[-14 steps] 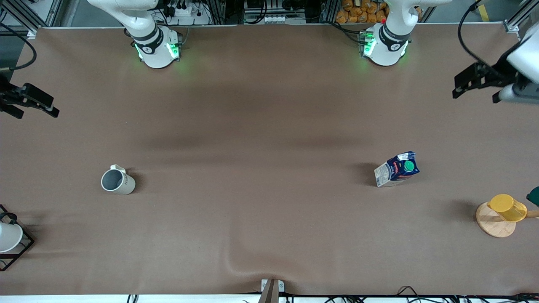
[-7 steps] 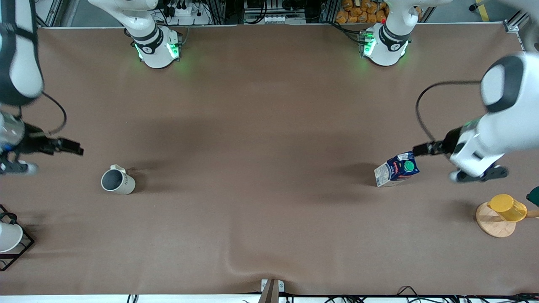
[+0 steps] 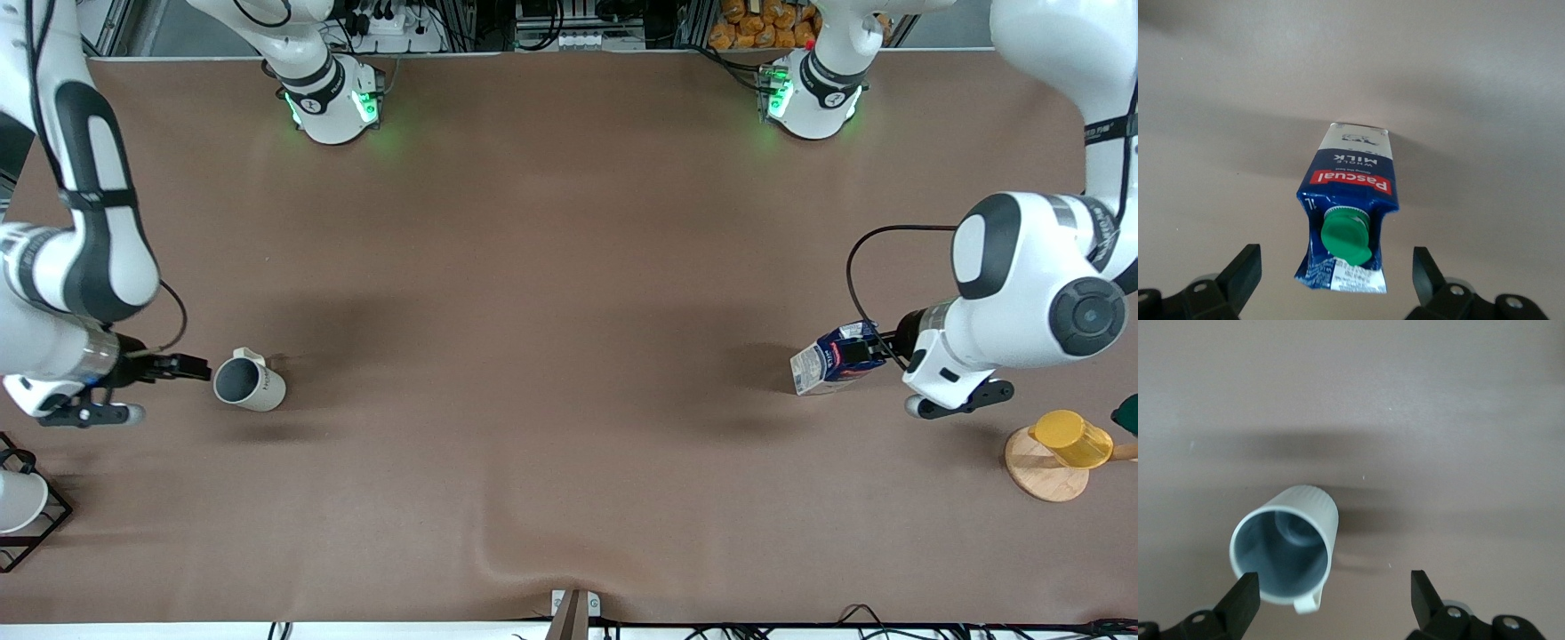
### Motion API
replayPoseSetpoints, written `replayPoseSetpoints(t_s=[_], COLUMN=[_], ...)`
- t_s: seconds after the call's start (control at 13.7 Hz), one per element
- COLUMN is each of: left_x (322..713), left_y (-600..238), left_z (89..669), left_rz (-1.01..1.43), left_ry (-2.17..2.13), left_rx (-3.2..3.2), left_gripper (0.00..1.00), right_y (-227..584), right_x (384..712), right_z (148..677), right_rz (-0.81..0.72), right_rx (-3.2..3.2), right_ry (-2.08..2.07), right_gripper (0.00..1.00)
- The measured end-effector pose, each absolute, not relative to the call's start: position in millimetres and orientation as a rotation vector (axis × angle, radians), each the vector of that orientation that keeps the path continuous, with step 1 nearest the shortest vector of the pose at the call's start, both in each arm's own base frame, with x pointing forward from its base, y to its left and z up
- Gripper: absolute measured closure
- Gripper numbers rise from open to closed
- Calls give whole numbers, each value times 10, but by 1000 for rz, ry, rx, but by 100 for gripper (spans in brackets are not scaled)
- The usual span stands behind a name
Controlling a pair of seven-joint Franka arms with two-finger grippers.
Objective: Place milk next to cup
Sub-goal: 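Grasp the milk carton with the left gripper while the right gripper grasps the mug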
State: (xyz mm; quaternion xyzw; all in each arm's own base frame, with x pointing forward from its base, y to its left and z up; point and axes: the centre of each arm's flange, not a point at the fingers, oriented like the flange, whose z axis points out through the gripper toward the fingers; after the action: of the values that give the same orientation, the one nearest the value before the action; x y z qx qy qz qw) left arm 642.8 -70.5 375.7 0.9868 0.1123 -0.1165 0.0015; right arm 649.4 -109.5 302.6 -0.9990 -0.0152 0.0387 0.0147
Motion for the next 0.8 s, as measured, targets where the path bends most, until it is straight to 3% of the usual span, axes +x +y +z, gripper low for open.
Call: replayPoseSetpoints(t_s=[0.29, 0.66, 0.8], left_x=[6417, 6456, 6465], left_y=[-761, -866, -853], left_z=[3413, 3069, 3072], left_rz=[-450, -467, -461], left_ry=[339, 320, 322], left_rx=[3102, 3107, 3108], left_gripper=[0, 4, 23], right_y=[-942, -936, -883], right_x=[6521, 6529, 6568], right_z=[2538, 2324, 2384], right_rz=[173, 180, 185], right_rx=[-3075, -3070, -3066], right_ry=[-52, -56, -68], right_gripper=[4, 59, 85])
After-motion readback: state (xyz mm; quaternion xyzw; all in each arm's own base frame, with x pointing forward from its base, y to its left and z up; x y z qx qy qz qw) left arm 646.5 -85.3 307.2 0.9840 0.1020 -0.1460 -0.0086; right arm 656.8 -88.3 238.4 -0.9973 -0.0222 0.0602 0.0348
